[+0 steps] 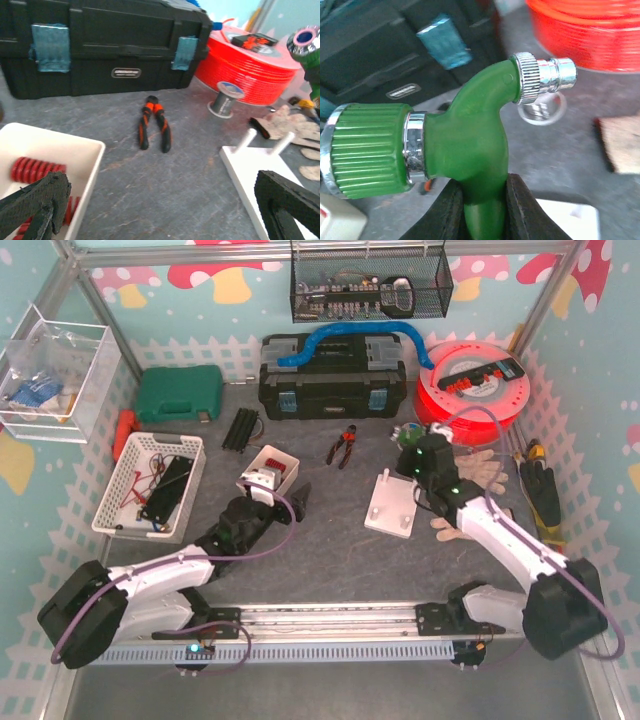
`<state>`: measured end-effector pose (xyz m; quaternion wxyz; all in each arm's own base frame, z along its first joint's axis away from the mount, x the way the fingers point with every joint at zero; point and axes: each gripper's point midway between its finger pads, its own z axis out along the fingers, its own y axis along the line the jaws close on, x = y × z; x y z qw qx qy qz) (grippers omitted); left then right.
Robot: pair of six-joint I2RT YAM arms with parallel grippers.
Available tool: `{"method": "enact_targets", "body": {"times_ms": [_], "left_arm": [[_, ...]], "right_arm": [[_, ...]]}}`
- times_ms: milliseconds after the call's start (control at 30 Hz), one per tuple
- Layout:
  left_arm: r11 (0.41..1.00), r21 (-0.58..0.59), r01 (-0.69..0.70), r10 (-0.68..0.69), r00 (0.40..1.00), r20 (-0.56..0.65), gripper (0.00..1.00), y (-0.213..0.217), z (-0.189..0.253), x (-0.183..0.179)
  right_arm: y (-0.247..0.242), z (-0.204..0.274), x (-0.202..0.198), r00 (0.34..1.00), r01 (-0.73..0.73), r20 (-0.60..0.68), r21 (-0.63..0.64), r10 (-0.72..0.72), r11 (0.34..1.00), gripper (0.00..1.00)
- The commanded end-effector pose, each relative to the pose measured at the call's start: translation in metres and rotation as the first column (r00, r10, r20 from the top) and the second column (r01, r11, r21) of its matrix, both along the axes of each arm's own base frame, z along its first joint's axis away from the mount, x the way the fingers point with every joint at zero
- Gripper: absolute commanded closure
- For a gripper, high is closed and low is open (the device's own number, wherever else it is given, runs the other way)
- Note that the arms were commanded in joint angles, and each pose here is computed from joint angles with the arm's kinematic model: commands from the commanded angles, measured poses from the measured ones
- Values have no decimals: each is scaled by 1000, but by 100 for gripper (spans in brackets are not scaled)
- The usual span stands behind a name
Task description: Install the large spring
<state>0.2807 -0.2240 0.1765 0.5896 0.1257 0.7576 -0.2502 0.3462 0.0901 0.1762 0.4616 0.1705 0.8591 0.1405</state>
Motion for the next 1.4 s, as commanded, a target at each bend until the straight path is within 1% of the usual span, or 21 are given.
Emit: {"method": "enact_targets", "body": {"times_ms": [0,133,233,467,533,633,833,967,1133,1333,1367], "left_arm": [[992,13,-124,124,992,11,1,16,10,11],[986,10,-166,166,986,16,1,24,12,13],[979,10,-203,203,979,13,1,31,12,14],[968,9,-250,250,968,9,1,39,12,16],[968,6,-250,250,968,9,1,40,12,16],[968,6,-250,250,968,9,1,39,12,16],[969,10,-248,248,969,8,1,38,12,16],[966,17,-256,256,967,11,1,40,13,17],[960,17,-279,279,960,19,1,45,15,17],[943,-5,-333,333,943,13,1,55,17,18],[937,-15,-349,349,937,5,1,57,18,19]], "right_arm": [[37,22,26,997,-32,62,-53,35,998,91],[72,4,49,997,-64,28,-59,65,996,91],[91,-15,69,998,-59,-12,-73,59,996,90],[112,-69,108,992,-7,-123,-107,-6,994,86],[115,-87,114,987,-1,-157,-124,-18,992,83],[118,-110,119,978,10,-207,-140,-39,990,76],[126,-130,125,964,7,-261,-136,-43,991,69],[128,-124,125,959,1,-280,-131,-38,991,60],[130,-84,115,968,-82,-245,-119,51,990,51],[123,-23,76,960,-251,-166,-154,225,956,35],[119,-24,69,954,-273,-173,-175,244,946,33]]}}
